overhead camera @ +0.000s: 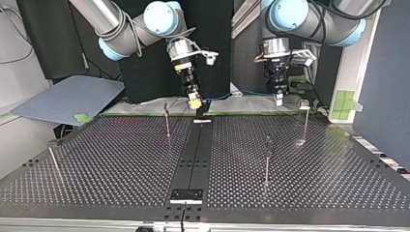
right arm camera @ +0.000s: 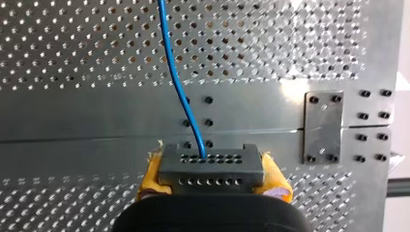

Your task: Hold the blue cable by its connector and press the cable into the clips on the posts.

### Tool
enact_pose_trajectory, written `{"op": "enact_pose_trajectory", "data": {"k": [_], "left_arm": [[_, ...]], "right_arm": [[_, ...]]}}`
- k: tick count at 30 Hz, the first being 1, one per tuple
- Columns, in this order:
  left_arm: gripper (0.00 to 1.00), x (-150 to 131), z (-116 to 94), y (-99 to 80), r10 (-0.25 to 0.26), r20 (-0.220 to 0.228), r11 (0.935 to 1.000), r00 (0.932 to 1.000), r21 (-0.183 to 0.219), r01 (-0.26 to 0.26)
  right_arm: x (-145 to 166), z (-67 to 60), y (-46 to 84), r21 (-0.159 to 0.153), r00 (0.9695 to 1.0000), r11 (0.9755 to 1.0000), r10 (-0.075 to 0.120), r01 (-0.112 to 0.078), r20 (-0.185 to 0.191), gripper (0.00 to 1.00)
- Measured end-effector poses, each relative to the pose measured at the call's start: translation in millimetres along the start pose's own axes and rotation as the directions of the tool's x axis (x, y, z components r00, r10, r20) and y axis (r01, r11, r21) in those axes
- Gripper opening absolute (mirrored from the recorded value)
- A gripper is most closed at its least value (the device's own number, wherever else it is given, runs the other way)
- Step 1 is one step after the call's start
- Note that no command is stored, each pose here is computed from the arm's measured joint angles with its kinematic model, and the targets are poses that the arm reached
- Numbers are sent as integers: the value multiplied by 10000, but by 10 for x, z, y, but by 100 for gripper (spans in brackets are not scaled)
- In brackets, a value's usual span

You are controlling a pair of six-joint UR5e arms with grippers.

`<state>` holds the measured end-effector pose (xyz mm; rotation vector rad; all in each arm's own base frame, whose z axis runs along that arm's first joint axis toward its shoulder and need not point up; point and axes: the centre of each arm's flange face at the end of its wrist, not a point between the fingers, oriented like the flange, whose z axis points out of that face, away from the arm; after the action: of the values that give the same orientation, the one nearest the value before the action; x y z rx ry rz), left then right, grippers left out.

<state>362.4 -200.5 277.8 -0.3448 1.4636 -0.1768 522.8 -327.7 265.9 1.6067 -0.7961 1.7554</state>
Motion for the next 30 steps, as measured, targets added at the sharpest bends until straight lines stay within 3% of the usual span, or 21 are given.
{"op": "enact_pose_trajectory", "data": {"k": [6,16,22,27,30], "left_arm": [[2,1,1,-1,263,-34,9996,9996,45,-263],[2,-197,143,-104,163,283,9999,9995,40,-165],[2,-410,232,-187,84,676,9999,9977,-76,-79],[2,-469,257,-196,370,747,9991,9965,-250,-352],[2,-504,271,-202,502,839,9983,9952,-342,-475]], "right_arm": [[178,93,-99,146,9999,9999,-71,72,-83,0],[347,199,-151,207,9993,9997,127,-120,-356,0],[405,285,-135,180,9979,9989,444,-436,-463,0],[514,393,-112,187,9944,9965,826,-815,-653,0],[529,460,-121,226,9936,9955,937,-924,-627,0]]}}
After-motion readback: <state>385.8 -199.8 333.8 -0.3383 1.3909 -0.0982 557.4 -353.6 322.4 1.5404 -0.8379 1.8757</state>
